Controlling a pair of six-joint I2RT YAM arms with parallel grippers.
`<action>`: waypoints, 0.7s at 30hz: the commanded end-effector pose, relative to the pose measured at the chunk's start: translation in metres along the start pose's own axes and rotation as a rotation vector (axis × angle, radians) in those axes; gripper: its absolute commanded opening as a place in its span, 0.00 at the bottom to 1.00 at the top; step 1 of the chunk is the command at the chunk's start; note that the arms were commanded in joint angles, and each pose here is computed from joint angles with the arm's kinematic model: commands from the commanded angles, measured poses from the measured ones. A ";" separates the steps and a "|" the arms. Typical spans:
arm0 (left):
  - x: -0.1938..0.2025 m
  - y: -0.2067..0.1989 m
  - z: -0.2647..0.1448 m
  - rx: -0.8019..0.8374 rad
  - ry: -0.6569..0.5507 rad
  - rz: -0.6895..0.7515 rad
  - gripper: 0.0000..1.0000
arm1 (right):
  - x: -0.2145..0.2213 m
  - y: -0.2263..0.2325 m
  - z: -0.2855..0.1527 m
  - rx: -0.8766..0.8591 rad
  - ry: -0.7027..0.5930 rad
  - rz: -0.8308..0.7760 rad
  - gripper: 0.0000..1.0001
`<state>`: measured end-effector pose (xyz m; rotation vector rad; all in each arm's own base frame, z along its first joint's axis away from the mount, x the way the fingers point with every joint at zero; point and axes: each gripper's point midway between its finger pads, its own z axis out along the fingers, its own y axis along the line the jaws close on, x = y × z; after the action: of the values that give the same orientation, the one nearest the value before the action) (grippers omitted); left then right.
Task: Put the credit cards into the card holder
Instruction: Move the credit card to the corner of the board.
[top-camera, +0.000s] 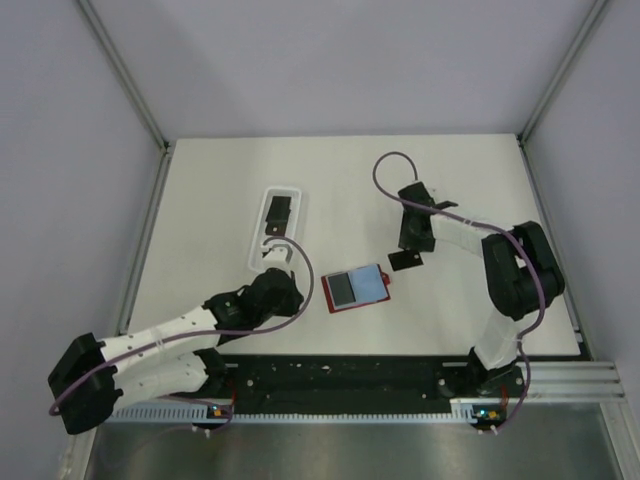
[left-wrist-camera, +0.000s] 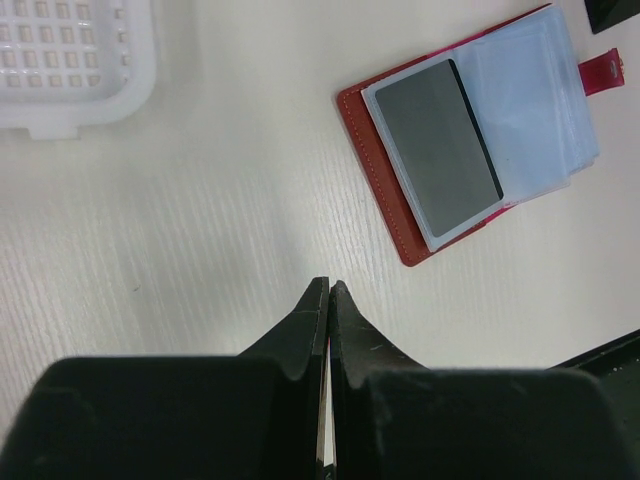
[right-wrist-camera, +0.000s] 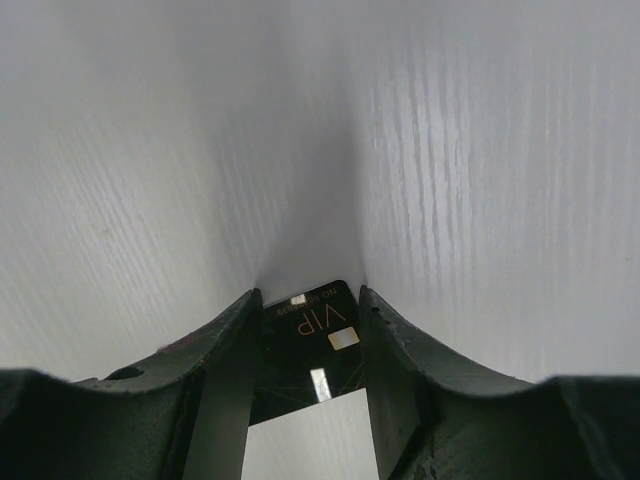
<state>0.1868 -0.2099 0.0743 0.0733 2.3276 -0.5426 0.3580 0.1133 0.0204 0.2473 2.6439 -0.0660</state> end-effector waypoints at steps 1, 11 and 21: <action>-0.005 0.002 -0.004 -0.001 -0.032 -0.003 0.00 | 0.076 -0.020 -0.010 0.082 0.177 -0.068 0.44; -0.038 -0.026 -0.007 0.046 -0.065 0.073 0.00 | 0.151 -0.034 -0.048 0.067 0.201 -0.093 0.44; -0.037 -0.042 0.005 0.085 -0.039 0.066 0.00 | 0.205 -0.034 -0.083 -0.021 0.203 -0.067 0.44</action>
<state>0.2047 -0.2328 0.1011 0.1694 2.2881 -0.5417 0.1818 0.1355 0.0144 0.1076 2.7211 0.0156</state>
